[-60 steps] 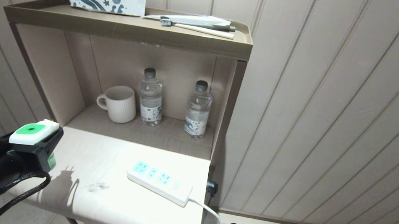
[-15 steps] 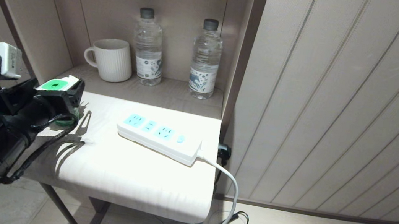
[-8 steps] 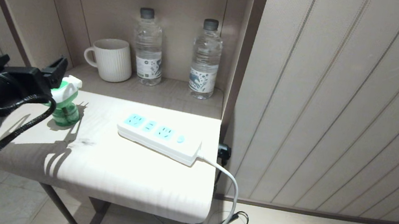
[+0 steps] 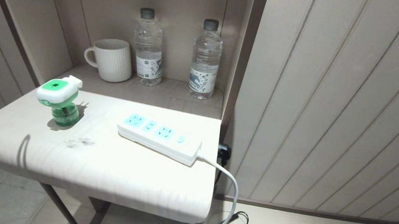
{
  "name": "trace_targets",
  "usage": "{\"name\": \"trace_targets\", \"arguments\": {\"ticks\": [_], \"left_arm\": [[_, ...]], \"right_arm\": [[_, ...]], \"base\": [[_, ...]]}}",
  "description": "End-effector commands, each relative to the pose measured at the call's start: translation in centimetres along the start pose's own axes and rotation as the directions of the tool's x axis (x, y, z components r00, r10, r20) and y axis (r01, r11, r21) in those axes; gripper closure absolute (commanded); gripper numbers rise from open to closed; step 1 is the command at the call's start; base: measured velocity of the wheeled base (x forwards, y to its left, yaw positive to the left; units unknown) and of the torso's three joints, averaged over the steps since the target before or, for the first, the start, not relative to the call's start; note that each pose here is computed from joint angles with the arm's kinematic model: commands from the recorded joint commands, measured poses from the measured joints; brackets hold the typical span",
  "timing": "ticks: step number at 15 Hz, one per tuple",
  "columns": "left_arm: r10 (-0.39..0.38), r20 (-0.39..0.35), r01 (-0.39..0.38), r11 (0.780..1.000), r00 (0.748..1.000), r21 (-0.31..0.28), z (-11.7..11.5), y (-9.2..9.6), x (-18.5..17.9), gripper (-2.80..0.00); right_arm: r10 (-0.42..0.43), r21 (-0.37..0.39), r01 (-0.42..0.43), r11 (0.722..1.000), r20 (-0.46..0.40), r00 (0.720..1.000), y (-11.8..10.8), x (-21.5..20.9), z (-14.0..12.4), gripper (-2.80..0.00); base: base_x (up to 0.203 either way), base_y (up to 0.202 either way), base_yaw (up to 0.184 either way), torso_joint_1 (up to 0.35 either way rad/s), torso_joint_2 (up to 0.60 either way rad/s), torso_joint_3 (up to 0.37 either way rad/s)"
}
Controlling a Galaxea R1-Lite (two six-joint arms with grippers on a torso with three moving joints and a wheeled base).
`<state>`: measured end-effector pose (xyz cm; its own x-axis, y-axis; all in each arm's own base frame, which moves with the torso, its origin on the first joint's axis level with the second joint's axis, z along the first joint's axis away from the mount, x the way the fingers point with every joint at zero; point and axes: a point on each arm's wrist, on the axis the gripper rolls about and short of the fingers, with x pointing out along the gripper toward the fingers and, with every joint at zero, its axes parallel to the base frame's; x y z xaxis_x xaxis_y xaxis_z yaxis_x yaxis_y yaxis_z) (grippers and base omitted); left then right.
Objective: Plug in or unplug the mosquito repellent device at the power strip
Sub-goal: Pick up the mosquito repellent liquid
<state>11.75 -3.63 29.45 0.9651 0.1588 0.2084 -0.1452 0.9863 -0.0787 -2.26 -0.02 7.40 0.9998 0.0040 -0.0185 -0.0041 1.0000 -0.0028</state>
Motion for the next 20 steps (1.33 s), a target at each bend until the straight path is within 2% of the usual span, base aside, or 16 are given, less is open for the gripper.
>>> {"name": "trace_targets", "arguments": {"ticks": [1, 5, 6, 8, 10, 12, 14, 15, 17, 18, 19, 20], "left_arm": [[0.022, 0.037, -0.021, 0.999, 0.999, -0.024, 2.3, 2.7, -4.1, 0.0], [0.078, -0.04, -0.077, 0.997, 0.996, 0.026, 2.1, 4.2, -6.6, 0.0], [0.11, -0.076, -0.106, 0.993, 0.991, 0.051, 1.6, 5.3, -8.2, 0.0], [0.187, -0.107, -0.181, 0.981, 0.977, 0.063, 0.2, 8.3, -13.2, 0.0], [0.292, -0.212, -0.284, 0.956, 0.933, 0.069, -3.6, 9.9, -16.4, 0.0], [0.387, -0.335, -0.362, 0.922, 0.859, 0.137, -8.0, 9.7, -16.6, 0.0], [0.499, -0.375, -0.465, 0.866, 0.781, 0.183, -10.7, 9.2, -16.7, 0.0], [0.516, -0.391, -0.481, 0.855, 0.762, 0.192, -11.9, 9.0, -16.6, 0.0], [0.526, -0.399, -0.49, 0.849, 0.751, 0.197, -13.2, 8.6, -16.7, 0.0], [0.492, -0.404, -0.457, 0.87, 0.771, 0.188, -14.0, 8.5, -17.1, 0.0], [0.449, -0.384, -0.42, 0.893, 0.807, 0.162, -14.7, 8.5, -17.7, 0.0], [0.39, -0.344, -0.371, 0.921, 0.854, 0.121, -15.1, 8.5, -18.3, 0.0]], "right_arm": [[0.001, 0.0, -0.001, 1.0, -0.001, 1.0, 0.0, 0.0, 0.0, 0.0], [0.001, 0.0, -0.001, 1.0, -0.001, 1.0, 0.0, 0.0, 0.0, 0.0], [0.001, 0.0, -0.001, 1.0, -0.001, 1.0, 0.0, 0.0, 0.0, 0.0], [0.001, 0.0, -0.001, 1.0, -0.001, 1.0, 0.0, 0.0, 0.0, 0.0], [0.001, 0.0, -0.001, 1.0, -0.001, 1.0, 0.0, 0.0, 0.0, 0.0], [0.001, 0.0, -0.001, 1.0, -0.001, 1.0, 0.0, 0.0, 0.0, 0.0], [0.001, 0.0, -0.001, 1.0, -0.001, 1.0, 0.0, 0.0, 0.0, 0.0], [0.002, 0.0, -0.002, 1.0, -0.001, 1.0, 0.0, 0.0, 0.0, 0.0], [0.002, 0.0, -0.002, 1.0, -0.001, 1.0, 0.0, 0.0, 0.0, 0.0], [0.002, 0.0, -0.002, 1.0, -0.001, 1.0, 0.0, 0.0, 0.0, 0.0], [0.002, 0.0, -0.002, 1.0, -0.001, 1.0, 0.0, 0.0, 0.0, 0.0], [0.001, 0.0, -0.001, 1.0, -0.001, 1.0, 0.0, 0.0, 0.0, 0.0]], "base": [[0.0, 0.0, 0.0, 0.0, 0.0, 0.0], [0.0, 0.0, 0.0, 0.0, 0.0, 0.0], [0.0, 0.0, 0.0, 0.0, 0.0, 0.0], [0.0, 0.0, 0.0, 0.0, 0.0, 0.0], [0.0, 0.0, 0.0, 0.0, 0.0, 0.0], [0.0, 0.0, 0.0, 0.0, 0.0, 0.0], [0.0, 0.0, 0.0, 0.0, 0.0, 0.0], [0.0, 0.0, 0.0, 0.0, 0.0, 0.0], [0.0, 0.0, 0.0, 0.0, 0.0, 0.0], [0.0, 0.0, 0.0, 0.0, 0.0, 0.0], [0.0, 0.0, 0.0, 0.0, 0.0, 0.0], [0.0, 0.0, 0.0, 0.0, 0.0, 0.0]]}}
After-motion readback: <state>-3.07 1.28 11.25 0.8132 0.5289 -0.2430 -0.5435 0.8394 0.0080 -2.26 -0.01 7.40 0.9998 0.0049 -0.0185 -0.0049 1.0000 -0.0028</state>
